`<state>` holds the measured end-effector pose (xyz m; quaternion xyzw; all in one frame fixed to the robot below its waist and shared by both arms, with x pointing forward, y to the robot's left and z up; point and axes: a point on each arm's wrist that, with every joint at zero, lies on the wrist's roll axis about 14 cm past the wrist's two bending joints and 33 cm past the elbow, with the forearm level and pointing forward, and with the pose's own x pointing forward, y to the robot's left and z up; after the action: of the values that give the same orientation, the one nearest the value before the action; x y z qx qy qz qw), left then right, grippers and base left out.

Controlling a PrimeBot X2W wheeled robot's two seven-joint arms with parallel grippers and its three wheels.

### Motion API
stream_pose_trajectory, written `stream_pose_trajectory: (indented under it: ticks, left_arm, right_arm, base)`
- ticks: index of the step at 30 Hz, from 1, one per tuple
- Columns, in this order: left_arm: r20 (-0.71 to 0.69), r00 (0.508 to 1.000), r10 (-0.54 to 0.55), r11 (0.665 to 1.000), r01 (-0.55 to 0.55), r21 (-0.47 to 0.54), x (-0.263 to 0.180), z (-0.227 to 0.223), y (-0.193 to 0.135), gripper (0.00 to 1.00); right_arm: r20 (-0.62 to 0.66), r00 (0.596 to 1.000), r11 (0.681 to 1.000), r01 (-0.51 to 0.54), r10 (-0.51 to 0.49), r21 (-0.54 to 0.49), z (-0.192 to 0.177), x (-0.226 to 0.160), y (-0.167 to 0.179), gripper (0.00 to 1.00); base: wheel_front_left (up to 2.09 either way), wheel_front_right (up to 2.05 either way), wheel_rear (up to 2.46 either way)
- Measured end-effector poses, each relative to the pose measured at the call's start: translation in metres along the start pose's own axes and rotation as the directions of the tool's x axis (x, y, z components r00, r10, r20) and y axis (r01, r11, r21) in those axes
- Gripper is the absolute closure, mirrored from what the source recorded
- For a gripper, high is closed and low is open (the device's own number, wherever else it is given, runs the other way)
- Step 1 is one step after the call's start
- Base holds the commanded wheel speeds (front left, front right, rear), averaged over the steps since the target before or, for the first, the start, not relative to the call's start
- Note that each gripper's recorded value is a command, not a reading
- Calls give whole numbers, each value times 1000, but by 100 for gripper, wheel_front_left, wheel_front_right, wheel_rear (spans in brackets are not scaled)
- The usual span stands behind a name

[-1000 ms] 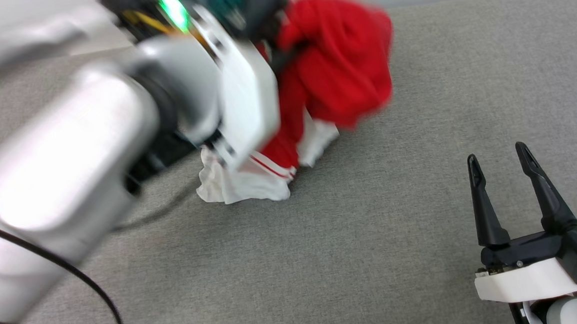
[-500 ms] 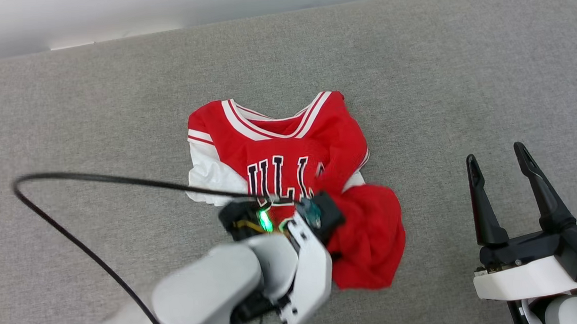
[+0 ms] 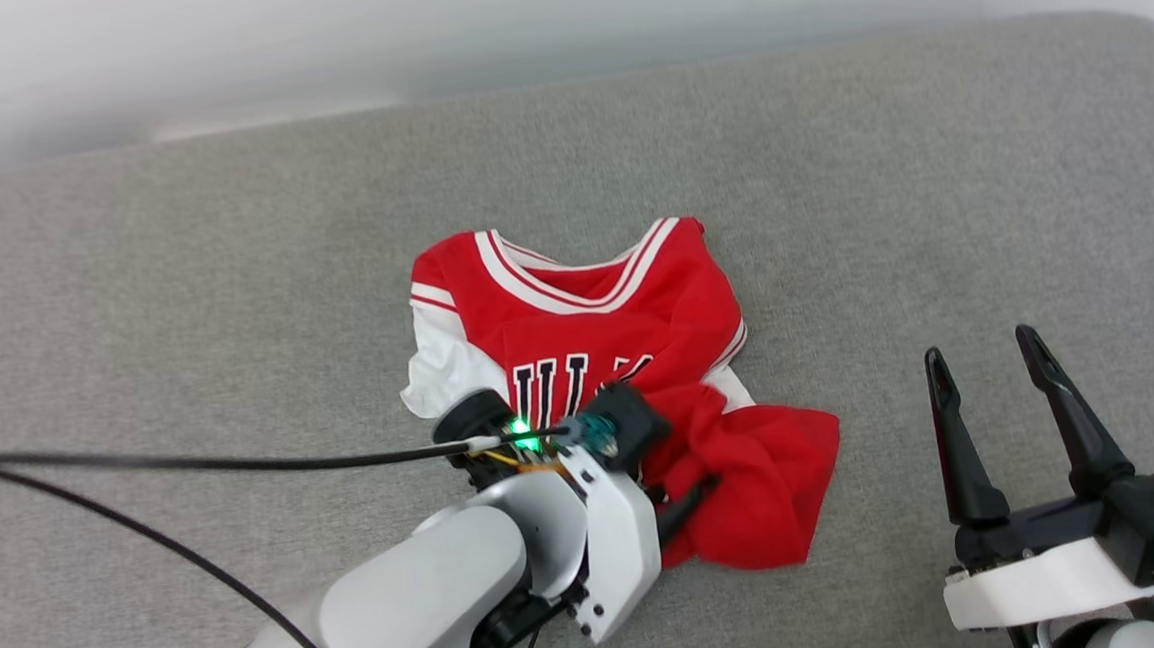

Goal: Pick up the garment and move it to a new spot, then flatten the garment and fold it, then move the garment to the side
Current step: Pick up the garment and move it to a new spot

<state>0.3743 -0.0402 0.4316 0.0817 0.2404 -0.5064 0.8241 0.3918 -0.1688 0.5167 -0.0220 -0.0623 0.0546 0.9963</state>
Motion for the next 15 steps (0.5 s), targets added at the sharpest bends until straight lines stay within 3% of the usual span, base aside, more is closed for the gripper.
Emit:
stream_pose_trajectory:
  ticks: [3,7,11,15]
  left_arm:
    - [150,983,104,994,-108,24,-14,34,16,0]
    - [345,891,294,950,-313,-2,-50,71,45,0]
    - [470,749,466,865,-497,-66,-92,82,67,0]
    - [503,585,636,717,-689,-106,-139,74,93,0]
  right_arm:
    - [6,1000,1000,0,0,1,4,-7,1,0]
    - [16,1000,1000,-1,1,1,10,-17,2,0]
    - [31,999,1000,-12,12,2,16,-22,7,0]
    - [38,999,1000,-25,25,4,18,-24,11,0]
  base:
    - [0,0,0]
    - [0,0,0]
    - [0,0,0]
    - [0,0,0]
